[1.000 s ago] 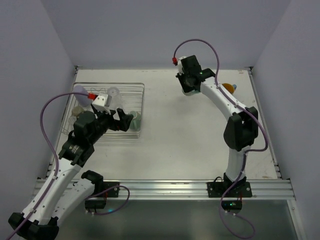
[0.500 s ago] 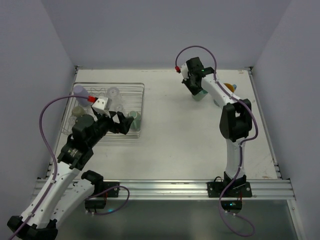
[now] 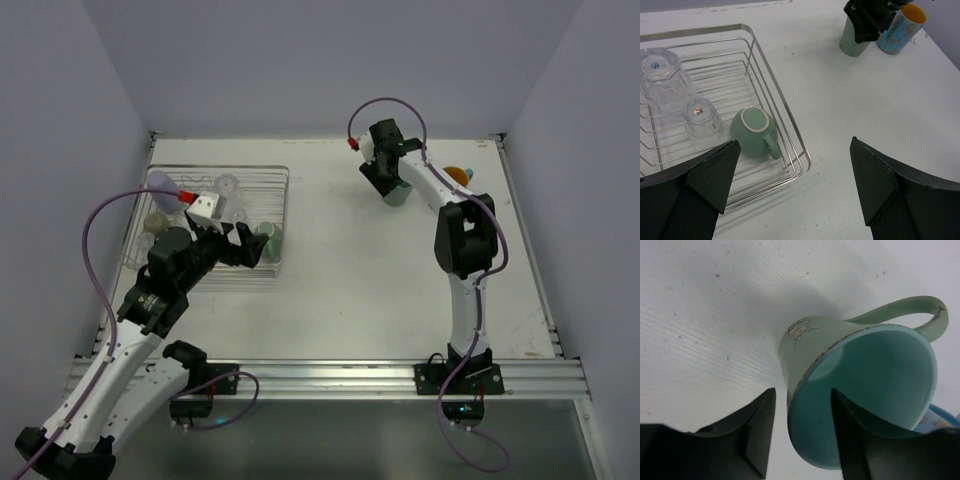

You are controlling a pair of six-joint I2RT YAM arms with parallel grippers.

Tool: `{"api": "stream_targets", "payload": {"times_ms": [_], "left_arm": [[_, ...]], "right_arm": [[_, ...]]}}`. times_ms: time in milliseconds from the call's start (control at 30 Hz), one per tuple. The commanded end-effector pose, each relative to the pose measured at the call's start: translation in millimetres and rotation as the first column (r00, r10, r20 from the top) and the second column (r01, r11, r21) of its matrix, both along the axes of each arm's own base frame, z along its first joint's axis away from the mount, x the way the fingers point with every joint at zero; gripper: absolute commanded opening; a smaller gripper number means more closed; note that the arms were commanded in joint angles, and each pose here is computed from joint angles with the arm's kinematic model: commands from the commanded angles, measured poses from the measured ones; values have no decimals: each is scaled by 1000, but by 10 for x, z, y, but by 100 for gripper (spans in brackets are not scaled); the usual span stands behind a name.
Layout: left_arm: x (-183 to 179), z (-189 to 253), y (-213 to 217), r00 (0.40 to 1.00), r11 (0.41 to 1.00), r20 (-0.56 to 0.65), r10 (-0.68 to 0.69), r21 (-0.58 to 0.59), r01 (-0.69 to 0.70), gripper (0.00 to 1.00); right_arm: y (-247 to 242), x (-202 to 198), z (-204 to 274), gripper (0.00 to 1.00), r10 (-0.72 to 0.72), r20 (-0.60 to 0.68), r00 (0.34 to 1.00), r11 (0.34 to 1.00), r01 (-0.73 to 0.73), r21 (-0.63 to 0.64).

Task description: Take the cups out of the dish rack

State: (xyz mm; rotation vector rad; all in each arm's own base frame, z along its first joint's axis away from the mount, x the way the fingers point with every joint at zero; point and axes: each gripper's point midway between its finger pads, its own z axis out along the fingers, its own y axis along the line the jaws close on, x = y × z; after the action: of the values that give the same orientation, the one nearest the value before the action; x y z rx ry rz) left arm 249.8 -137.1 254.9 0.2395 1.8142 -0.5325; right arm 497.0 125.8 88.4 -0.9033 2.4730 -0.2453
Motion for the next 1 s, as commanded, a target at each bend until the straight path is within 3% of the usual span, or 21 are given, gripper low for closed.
{"api": "stream_targets", "payload": {"times_ms": [0, 67, 200, 333, 400, 467, 567, 700, 800, 967], "left_arm": [[60, 62, 8, 999, 1000, 39, 10, 13, -10, 100], [81, 44, 18, 999, 1000, 32, 19, 16, -20, 100], [125, 27, 32, 999, 999, 23, 35, 18, -36, 100], [237, -64, 41, 997, 997, -21, 68, 32, -68, 100], [273, -119, 36, 996, 996, -48, 81, 32, -80, 100], [299, -192, -17, 992, 997, -98, 77, 15, -76, 100], [308, -245, -86, 982, 994, -166, 87, -44, -96, 100], [444, -306, -148, 970, 983, -195, 146, -78, -164, 100], [641, -474, -154, 946, 969, -225, 232, -35, -246, 98], [900, -649, -122, 902, 922, -199, 384, 24, -387, 90]], "right_arm": [[-63, 235, 407, 55, -27, 142, 990, 1000, 28, -5], [-52, 241, 558, 71, -41, 176, 983, 999, 39, 19], [44, 252, 967, 90, -76, 267, 961, 991, 44, 125], [101, 134, 1431, 99, -131, 328, 936, 973, 58, 222], [118, 4, 1817, 99, -161, 391, 906, 956, 45, 290], [179, -182, 1841, 99, -203, 370, 907, 923, 51, 381], [302, -604, 1949, 99, -263, 348, 900, 836, 33, 547], [674, -1154, 2051, 99, -307, 311, 899, 606, -67, 793], [866, -1564, 1969, 99, -273, 284, 919, 493, -120, 862], [977, -1928, 1876, 97, -232, 269, 935, 422, -152, 894]]}}
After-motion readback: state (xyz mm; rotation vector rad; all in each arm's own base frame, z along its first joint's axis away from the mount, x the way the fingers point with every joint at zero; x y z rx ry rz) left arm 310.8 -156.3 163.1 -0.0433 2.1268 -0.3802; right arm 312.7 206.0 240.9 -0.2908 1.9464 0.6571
